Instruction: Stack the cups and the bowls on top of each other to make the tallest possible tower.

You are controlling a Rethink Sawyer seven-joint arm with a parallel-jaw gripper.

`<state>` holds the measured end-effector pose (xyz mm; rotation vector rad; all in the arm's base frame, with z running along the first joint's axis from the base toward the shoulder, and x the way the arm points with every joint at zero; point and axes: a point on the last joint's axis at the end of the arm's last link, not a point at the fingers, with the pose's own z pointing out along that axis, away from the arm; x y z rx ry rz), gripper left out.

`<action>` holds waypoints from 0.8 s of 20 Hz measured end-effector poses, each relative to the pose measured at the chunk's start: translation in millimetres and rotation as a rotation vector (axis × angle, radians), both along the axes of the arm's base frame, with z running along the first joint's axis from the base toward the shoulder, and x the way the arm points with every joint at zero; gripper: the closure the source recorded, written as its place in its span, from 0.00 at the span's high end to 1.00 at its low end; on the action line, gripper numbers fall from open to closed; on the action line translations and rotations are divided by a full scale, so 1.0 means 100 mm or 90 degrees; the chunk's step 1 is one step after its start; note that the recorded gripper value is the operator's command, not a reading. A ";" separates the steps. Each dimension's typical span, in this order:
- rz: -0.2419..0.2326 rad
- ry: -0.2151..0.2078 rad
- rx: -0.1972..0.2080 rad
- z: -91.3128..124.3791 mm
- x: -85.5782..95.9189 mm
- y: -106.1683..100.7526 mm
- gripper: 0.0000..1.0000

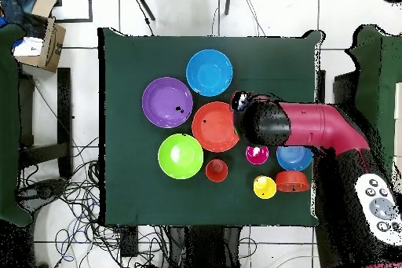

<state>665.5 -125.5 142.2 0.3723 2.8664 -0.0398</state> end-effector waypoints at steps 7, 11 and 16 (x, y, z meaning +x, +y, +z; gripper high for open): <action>0.046 0.002 -0.018 -0.12 0.05 0.22 1.00; 0.070 0.002 -0.020 -0.19 0.10 0.42 1.00; 0.083 0.005 -0.015 -0.29 0.16 0.58 1.00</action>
